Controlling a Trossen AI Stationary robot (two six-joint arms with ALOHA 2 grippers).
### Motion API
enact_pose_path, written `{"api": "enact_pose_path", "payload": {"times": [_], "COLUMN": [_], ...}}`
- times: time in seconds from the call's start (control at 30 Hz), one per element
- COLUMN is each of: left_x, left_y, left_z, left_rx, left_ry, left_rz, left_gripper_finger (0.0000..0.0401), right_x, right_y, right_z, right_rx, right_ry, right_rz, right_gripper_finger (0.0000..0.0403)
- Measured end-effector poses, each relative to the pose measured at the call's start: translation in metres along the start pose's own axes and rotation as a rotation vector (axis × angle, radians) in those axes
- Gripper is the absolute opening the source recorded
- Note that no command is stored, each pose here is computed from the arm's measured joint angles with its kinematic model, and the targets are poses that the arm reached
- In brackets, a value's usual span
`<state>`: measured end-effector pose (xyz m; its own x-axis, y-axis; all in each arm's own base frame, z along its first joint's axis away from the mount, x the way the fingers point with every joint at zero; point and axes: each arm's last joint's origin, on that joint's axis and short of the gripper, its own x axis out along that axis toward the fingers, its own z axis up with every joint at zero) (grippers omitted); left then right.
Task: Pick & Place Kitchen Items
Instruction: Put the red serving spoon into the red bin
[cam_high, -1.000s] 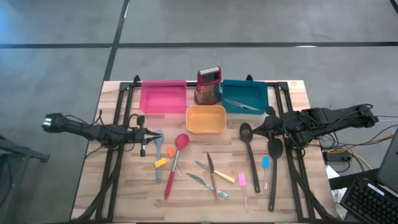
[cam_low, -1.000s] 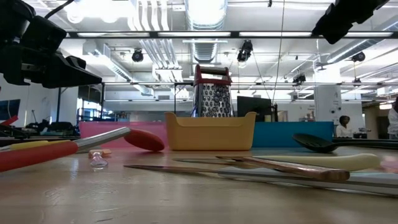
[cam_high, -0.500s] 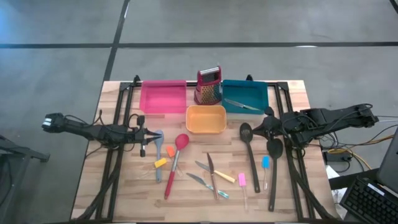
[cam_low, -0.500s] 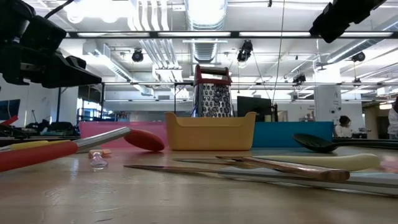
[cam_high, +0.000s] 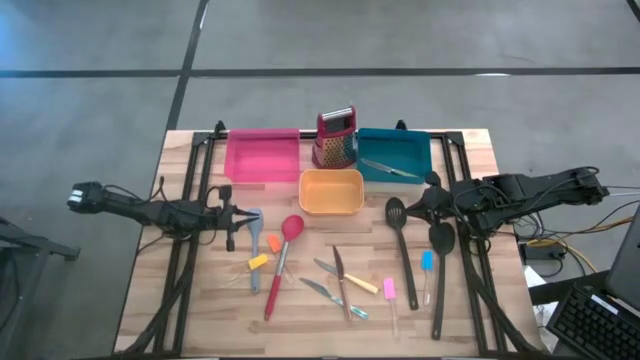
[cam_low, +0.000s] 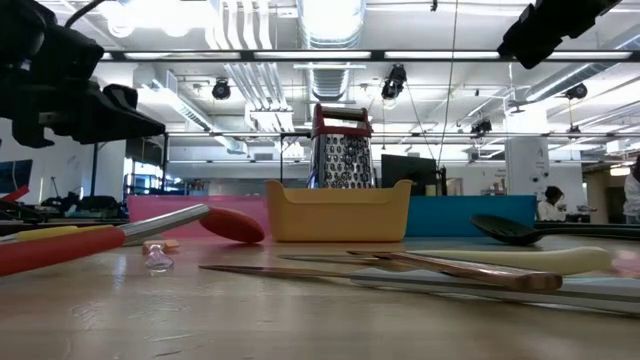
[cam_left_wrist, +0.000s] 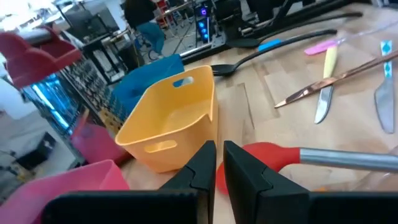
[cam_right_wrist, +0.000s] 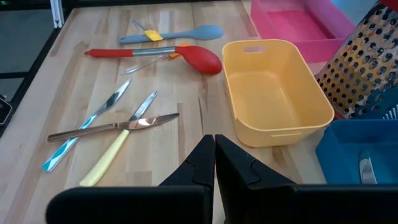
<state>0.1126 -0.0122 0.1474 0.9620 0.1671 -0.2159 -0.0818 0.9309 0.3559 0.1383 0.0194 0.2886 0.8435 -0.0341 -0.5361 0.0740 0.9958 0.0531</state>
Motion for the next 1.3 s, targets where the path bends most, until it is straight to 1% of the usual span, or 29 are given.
{"api": "enact_pose_path", "payload": {"times": [0.07, 0.2, 0.27, 0.4, 0.43, 0.53, 0.57, 0.7, 0.73, 0.77, 0.87, 0.97, 1.1, 1.13, 1.2, 1.23, 1.3], "left_x": [0.0, 0.0, -0.001, -0.003, -0.003, -0.005, -0.006, -0.008, -0.008, -0.007, -0.003, 0.003, 0.009, 0.01, 0.012, 0.013, 0.015], "left_y": [0.0, 0.003, 0.004, 0.006, 0.007, 0.009, 0.008, 0.002, 0.002, 0.001, -0.002, -0.007, -0.016, -0.019, -0.027, -0.031, -0.036], "left_z": [0.0, 0.008, 0.013, 0.022, 0.025, 0.03, 0.033, 0.044, 0.046, 0.047, 0.048, 0.05, 0.063, 0.068, 0.078, 0.083, 0.099], "left_rx": [-0.042, -0.096, -0.191, -0.417, -0.444, -0.471, -0.489, -0.455, -0.472, -0.502, -0.547, -0.56, -0.538, -0.506, -0.402, -0.343, -0.222], "left_ry": [-0.003, -0.08, -0.135, -0.237, -0.265, -0.328, -0.342, -0.39, -0.385, -0.371, -0.296, -0.22, -0.175, -0.176, -0.158, -0.146, -0.123], "left_rz": [0.001, 0.021, 0.02, -0.012, -0.014, -0.03, -0.078, -0.393, -0.431, -0.446, -0.46, -0.467, -0.528, -0.546, -0.584, -0.591, -0.57], "left_gripper_finger": [0.0035, 0.0035, 0.0035, 0.0035, 0.0035, 0.0035, 0.0035, 0.0035, 0.0037, 0.004, 0.0056, 0.0077, 0.0105, 0.011, 0.0116, 0.0117, 0.0116], "right_x": [0.0, 0.0, 0.0, 0.0, 0.0, 0.0, 0.0, 0.0, 0.0, 0.0, 0.0, 0.0, 0.0, 0.0, 0.0, 0.0, 0.0], "right_y": [0.0, 0.0, 0.0, 0.0, 0.0, 0.0, 0.0, 0.0, 0.0, 0.0, 0.0, 0.0, 0.0, 0.0, 0.0, 0.0, 0.0], "right_z": [0.0, 0.0, 0.0, 0.0, 0.0, 0.0, 0.0, 0.0, 0.0, 0.0, 0.0, 0.0, 0.0, 0.0, 0.0, 0.0, 0.0], "right_rx": [0.0, 0.0, 0.0, -0.004, -0.004, -0.005, -0.005, -0.005, -0.006, -0.007, -0.007, -0.007, -0.008, -0.007, -0.006, -0.007, -0.007], "right_ry": [0.0, 0.0, 0.0, 0.0, 0.0, 0.0, 0.0, 0.0, 0.0, 0.0, 0.0, 0.0, 0.0, 0.0, 0.0, 0.0, 0.0], "right_rz": [0.0, 0.0, 0.0, 0.0, 0.0, 0.0, 0.0, 0.0, 0.0, 0.0, 0.0, 0.0, 0.0, 0.0, 0.0, 0.0, 0.0], "right_gripper_finger": [0.0008, 0.0008, 0.0009, 0.0009, 0.0008, 0.0009, 0.0009, 0.0009, 0.0009, 0.0009, 0.0009, 0.0009, 0.0009, 0.0008, 0.0009, 0.0009, 0.0009]}}
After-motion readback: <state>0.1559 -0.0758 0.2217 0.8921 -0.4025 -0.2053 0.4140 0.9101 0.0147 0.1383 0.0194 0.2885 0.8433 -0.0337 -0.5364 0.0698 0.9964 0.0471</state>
